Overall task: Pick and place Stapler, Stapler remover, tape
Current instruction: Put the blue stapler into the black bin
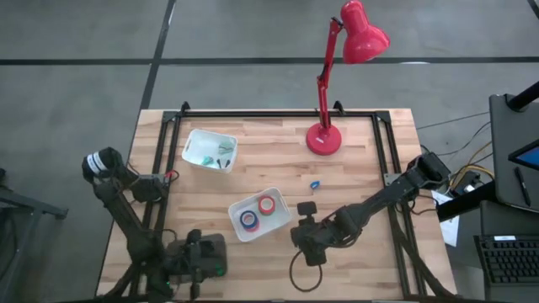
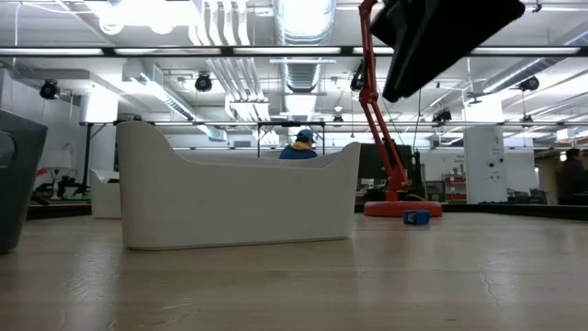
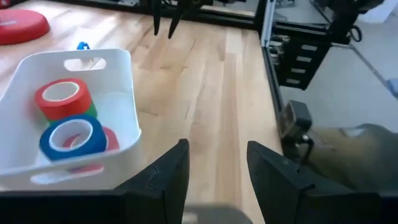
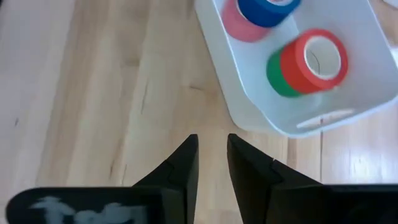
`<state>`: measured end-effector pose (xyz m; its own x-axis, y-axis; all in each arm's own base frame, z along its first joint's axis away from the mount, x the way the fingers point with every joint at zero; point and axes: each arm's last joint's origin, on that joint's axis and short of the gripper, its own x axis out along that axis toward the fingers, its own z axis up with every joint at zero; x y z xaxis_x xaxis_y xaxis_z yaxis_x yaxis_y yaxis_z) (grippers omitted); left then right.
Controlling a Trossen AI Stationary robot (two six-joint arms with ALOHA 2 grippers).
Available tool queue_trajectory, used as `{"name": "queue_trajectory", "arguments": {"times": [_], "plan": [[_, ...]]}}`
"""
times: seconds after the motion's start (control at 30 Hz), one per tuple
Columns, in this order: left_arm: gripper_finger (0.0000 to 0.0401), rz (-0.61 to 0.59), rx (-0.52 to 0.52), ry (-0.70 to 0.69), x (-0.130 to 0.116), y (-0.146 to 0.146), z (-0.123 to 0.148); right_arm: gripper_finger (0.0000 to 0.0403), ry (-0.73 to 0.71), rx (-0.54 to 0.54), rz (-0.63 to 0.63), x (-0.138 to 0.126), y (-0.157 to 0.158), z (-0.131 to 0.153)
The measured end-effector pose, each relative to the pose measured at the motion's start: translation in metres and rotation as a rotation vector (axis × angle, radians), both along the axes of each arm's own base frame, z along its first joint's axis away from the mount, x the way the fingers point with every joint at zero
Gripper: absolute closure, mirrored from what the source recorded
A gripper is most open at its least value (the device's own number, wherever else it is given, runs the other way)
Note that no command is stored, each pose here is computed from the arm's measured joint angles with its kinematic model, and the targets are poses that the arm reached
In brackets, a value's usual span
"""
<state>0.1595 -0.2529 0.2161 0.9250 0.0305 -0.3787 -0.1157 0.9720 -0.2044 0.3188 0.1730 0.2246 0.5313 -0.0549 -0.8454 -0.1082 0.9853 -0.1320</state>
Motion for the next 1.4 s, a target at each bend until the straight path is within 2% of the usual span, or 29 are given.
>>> {"name": "queue_trajectory", "arguments": {"times": [0.1, 0.17, 0.4, 0.5, 0.63, 0.8, 1.13, 1.4], "plan": [[0.0238, -0.008, 0.015, 0.012, 0.017, 0.008, 0.001, 0.0332, 0.016, 0.002, -0.032, -0.004, -0.008, -0.004], [0.0238, -0.024, 0.059, 0.019, 0.026, 0.013, 0.001, 0.0337, 0.024, -0.001, -0.042, -0.008, -0.014, -0.008], [0.0238, -0.026, 0.204, -0.115, 0.056, 0.023, 0.019, 0.0346, 0.05, -0.008, -0.104, -0.024, -0.042, -0.016], [0.0238, -0.033, 0.233, -0.137, 0.064, 0.028, 0.023, 0.0346, 0.073, -0.04, -0.095, -0.033, -0.056, -0.021], [0.0238, -0.067, 0.221, -0.124, 0.071, 0.033, 0.023, 0.0343, 0.102, -0.048, -0.158, -0.04, -0.081, -0.026], [0.0238, -0.068, 0.23, -0.11, 0.074, 0.034, 0.018, 0.0311, 0.145, -0.087, -0.19, -0.045, -0.109, -0.033], [0.0238, -0.085, 0.232, -0.098, 0.073, 0.035, 0.013, 0.0209, 0.226, -0.161, -0.175, -0.043, -0.146, -0.046], [0.0238, -0.091, 0.225, -0.101, 0.073, 0.034, 0.013, 0.0188, 0.27, -0.167, -0.213, -0.044, -0.171, -0.053]]}}
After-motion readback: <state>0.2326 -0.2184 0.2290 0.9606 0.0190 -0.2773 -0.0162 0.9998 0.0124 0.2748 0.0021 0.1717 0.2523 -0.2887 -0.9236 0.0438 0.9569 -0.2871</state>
